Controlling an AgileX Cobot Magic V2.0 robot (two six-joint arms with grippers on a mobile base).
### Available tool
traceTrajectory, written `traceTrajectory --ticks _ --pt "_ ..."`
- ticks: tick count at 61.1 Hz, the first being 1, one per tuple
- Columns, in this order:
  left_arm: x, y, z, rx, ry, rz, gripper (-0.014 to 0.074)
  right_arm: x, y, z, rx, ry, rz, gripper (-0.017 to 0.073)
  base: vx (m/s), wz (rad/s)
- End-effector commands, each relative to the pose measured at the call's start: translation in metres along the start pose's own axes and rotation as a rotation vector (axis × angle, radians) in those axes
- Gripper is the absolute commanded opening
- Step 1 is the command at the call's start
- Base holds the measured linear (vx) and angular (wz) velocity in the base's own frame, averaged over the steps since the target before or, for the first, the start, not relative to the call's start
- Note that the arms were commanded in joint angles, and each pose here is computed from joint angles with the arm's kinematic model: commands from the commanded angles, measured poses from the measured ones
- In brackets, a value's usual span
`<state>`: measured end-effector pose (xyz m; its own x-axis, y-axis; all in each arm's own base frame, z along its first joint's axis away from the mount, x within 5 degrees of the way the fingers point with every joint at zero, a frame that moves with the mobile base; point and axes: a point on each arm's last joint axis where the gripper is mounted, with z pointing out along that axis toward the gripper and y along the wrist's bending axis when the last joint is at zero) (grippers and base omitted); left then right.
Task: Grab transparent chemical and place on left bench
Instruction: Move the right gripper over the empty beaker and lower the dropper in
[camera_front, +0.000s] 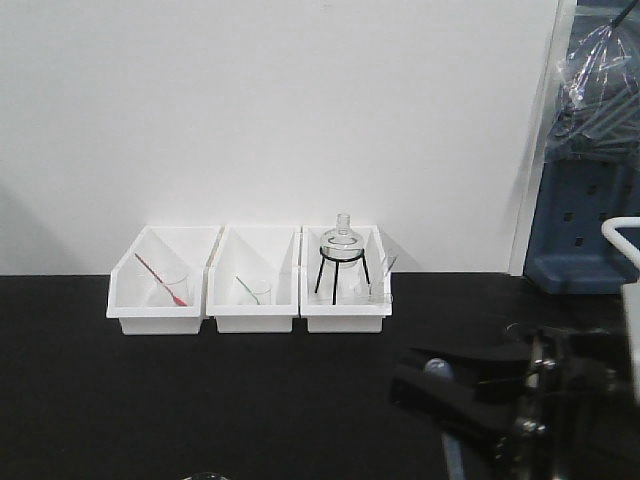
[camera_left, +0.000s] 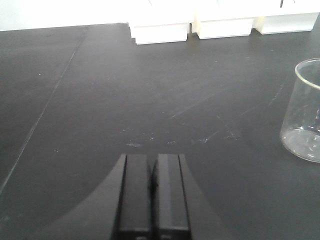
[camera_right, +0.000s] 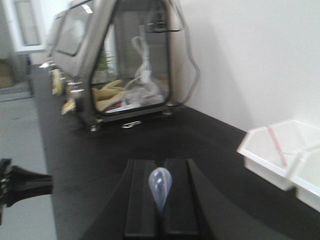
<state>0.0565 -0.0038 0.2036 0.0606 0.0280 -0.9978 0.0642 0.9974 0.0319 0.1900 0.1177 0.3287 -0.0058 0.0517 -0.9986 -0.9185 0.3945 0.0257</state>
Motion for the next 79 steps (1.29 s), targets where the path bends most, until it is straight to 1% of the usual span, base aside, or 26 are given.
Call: traceTrajectory --ticks 1,8,16,17,18,23,32,43,48,54,59,67,72,79 --pt "-0.003 0.000 -0.001 -0.002 -0.081 -0.009 -0.0003 -0.012 0.010 0.021 -0.032 -0.107 -0.063 -0.0001 0.00 0.00" --pt "-0.003 0.000 -0.001 -0.002 -0.081 -0.009 -0.0003 0.001 0.020 0.049 -0.043 -0.132 -0.079 -0.0001 0.00 0.00" --pt "-0.003 0.000 -0.001 -0.002 -0.081 -0.009 -0.0003 0.016 0.032 0.085 -0.090 -0.149 -0.122 0.0000 0.00 0.00" --pt "-0.003 0.000 -0.001 -0.002 -0.081 -0.009 -0.0003 0.017 0.033 0.089 -0.093 -0.151 -0.134 0.0000 0.00 0.00" --pt "-0.003 0.000 -0.001 -0.002 -0.081 -0.009 -0.0003 0.019 0.034 0.094 -0.098 -0.151 -0.131 0.0000 0.00 0.00" --pt "-0.003 0.000 -0.001 -0.002 -0.081 -0.009 -0.0003 0.027 0.035 0.117 -0.111 -0.148 -0.153 0.0000 0.00 0.00" --pt "-0.003 0.000 -0.001 -0.002 -0.081 -0.009 -0.0003 0.040 0.030 0.155 -0.122 -0.146 -0.160 0.0001 0.00 0.00" --pt "-0.003 0.000 -0.001 -0.002 -0.081 -0.009 -0.0003 0.051 0.013 0.192 -0.114 -0.152 -0.201 0.0003 0.00 0.00" --pt "-0.003 0.000 -0.001 -0.002 -0.081 -0.009 -0.0003 0.054 0.005 0.208 -0.113 -0.164 -0.209 0.0003 0.00 0.00" --pt "-0.003 0.000 -0.001 -0.002 -0.081 -0.009 -0.0003 0.061 -0.002 0.224 -0.113 -0.168 -0.210 0.0003 0.00 0.00" --pt "-0.003 0.000 -0.001 -0.002 -0.081 -0.009 -0.0003 0.071 -0.007 0.234 -0.106 -0.163 -0.199 0.0004 0.00 0.00" --pt "-0.003 0.000 -0.001 -0.002 -0.081 -0.009 -0.0003 0.088 -0.016 0.244 -0.067 -0.149 -0.147 0.0020 0.00 0.00" --pt "-0.003 0.000 -0.001 -0.002 -0.081 -0.009 -0.0003 0.097 -0.019 0.245 -0.044 -0.136 -0.117 0.0053 0.00 0.00" --pt "-0.003 0.000 -0.001 -0.002 -0.081 -0.009 -0.0003 0.102 -0.020 0.246 -0.047 -0.126 -0.115 0.0134 0.00 0.00"
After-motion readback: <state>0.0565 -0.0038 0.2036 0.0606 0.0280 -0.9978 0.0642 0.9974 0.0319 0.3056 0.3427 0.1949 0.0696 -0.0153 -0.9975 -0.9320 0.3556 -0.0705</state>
